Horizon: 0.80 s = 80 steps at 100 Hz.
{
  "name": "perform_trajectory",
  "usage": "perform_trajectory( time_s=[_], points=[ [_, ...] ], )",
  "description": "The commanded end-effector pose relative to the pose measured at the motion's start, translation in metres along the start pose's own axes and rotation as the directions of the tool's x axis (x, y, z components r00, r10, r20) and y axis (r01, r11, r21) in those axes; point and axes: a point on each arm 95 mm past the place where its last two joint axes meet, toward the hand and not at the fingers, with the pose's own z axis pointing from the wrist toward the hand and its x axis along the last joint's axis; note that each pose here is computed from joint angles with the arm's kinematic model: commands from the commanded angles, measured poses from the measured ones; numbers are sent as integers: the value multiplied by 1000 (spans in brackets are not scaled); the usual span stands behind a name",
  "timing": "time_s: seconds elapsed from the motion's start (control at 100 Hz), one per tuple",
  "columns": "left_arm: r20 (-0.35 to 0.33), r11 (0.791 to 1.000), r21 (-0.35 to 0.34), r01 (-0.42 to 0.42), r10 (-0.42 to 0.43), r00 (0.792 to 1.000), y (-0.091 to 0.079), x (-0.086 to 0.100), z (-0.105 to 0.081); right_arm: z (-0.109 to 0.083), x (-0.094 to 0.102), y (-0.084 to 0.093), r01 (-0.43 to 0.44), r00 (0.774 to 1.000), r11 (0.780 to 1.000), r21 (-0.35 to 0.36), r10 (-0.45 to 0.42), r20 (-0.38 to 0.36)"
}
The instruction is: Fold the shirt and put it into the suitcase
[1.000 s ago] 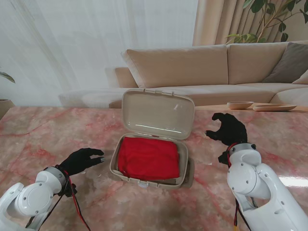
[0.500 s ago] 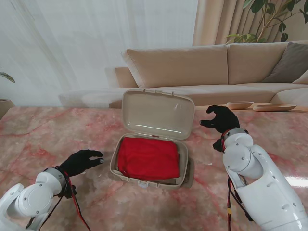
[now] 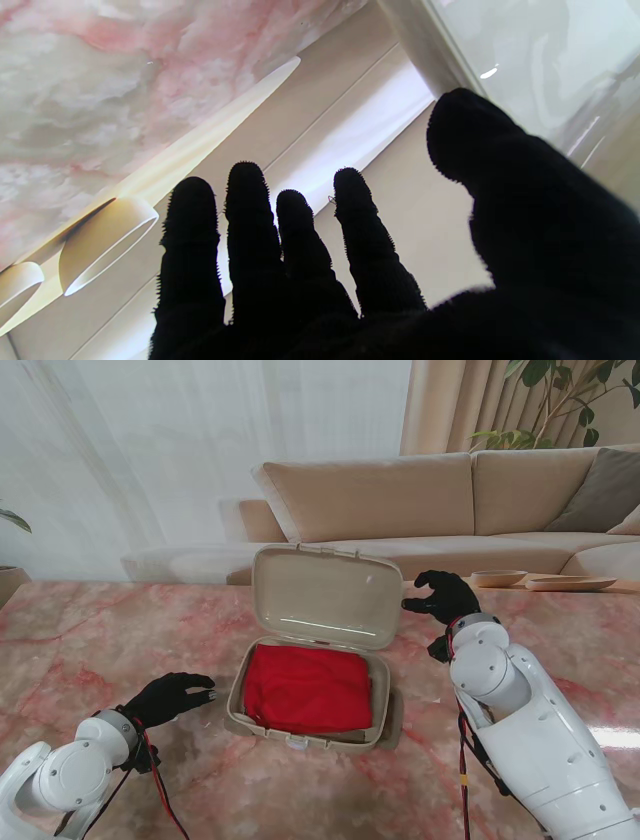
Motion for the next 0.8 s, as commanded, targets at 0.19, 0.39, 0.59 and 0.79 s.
perform_trajectory(
  time_s=[0.19, 0.39, 0.59, 0.79],
  points=[
    [12, 1000, -10, 7, -7, 1000, 5, -2, -1, -1, 0, -2, 1, 1000, 1000, 13, -1, -9],
    [11, 1000, -10, 9, -9, 1000, 5, -2, 0, -5, -1, 5, 5, 1000, 1000, -7, -5, -11],
    [12, 1000, -12, 10, -9, 1000, 6, -2, 0, -8, 2, 7, -7, 1000, 999, -33, 6, -20],
    [13, 1000, -10, 8, -8, 1000, 6, -2, 0, -10, 7, 4, -13, 999, 1000, -27, 12, -42]
  ],
)
